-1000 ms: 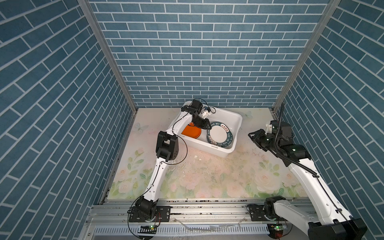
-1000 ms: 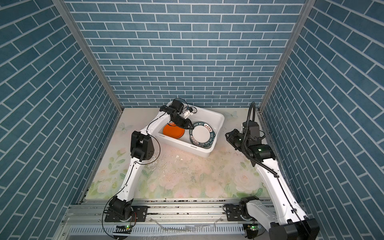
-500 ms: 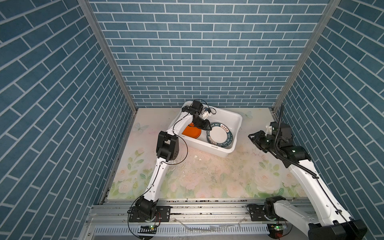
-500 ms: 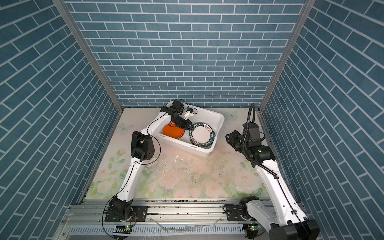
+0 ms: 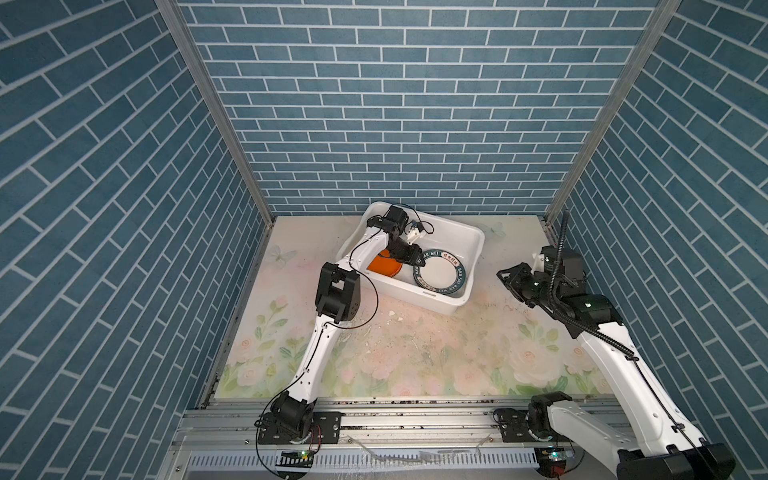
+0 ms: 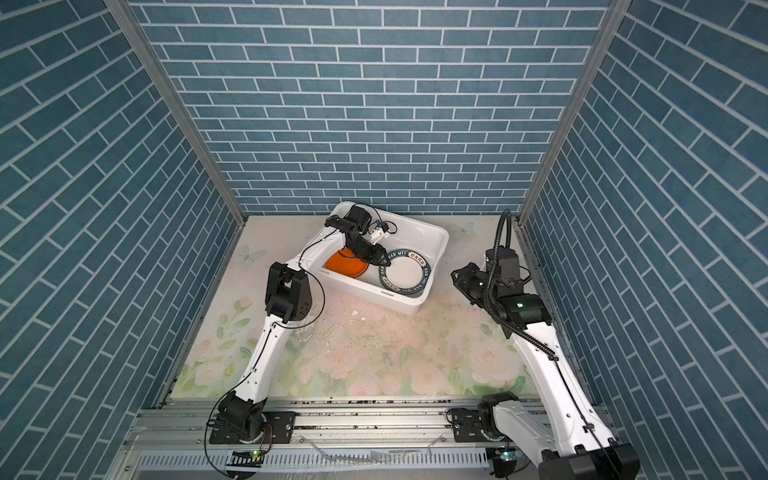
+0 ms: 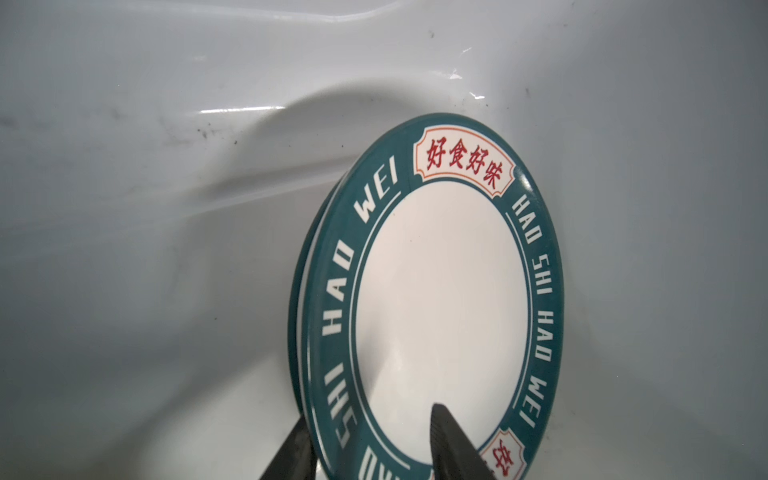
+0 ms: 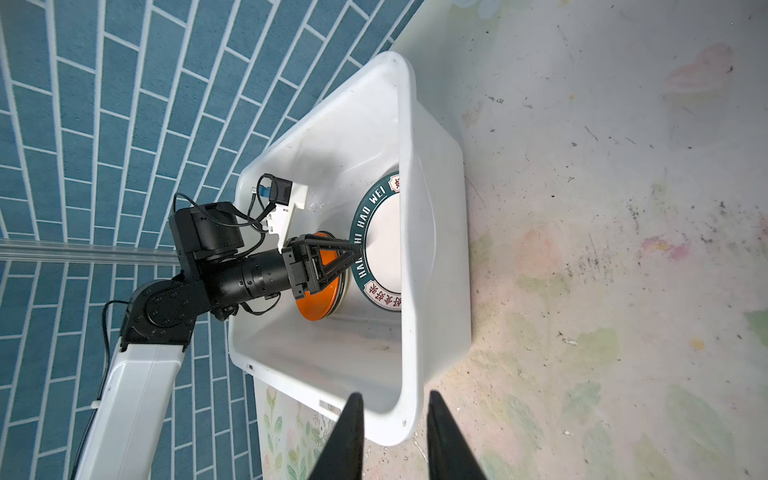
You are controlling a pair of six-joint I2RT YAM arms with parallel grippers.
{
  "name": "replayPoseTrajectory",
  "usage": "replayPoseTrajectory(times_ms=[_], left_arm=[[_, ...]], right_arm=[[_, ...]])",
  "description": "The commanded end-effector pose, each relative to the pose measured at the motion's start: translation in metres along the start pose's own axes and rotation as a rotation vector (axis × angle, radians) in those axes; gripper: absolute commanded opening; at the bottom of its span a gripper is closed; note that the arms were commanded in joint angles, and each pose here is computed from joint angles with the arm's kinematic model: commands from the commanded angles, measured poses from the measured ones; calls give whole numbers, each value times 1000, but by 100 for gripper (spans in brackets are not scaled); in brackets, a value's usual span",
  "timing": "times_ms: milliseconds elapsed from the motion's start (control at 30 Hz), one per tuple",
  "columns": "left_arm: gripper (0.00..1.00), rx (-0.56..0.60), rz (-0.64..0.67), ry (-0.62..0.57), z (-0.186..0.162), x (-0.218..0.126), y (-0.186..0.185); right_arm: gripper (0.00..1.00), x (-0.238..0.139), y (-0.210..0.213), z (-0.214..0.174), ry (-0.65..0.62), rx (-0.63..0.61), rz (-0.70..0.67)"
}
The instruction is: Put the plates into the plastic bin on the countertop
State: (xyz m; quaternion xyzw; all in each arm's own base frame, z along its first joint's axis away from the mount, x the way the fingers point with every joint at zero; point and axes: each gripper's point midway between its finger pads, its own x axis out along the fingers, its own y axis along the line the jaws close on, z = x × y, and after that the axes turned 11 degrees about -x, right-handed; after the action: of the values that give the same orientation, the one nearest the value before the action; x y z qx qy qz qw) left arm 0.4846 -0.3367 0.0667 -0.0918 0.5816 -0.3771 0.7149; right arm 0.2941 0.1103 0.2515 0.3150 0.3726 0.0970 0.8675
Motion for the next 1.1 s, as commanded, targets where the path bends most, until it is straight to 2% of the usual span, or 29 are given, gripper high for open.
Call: replayPoseTrajectory(times_ms=[0,367,600,800,1067], left_arm=[[48,4,-6,33,-9,10,-3],[66,17,-17,32,-8,9,-8],[72,69,19,17,-3,-2,-9],[76,148,76,-34,10,-32,-14],[84,320,191,-123,27,-89,-31]], right_arm=[[27,-3,-2,-1,-5,25,-3],[27,-2,-2,0,-7,26,-2],[27,1,-2,2,-13,22,1],[29,5,-1,9,-31,7,-5],[38,14,-3,28,-59,-35,-30]])
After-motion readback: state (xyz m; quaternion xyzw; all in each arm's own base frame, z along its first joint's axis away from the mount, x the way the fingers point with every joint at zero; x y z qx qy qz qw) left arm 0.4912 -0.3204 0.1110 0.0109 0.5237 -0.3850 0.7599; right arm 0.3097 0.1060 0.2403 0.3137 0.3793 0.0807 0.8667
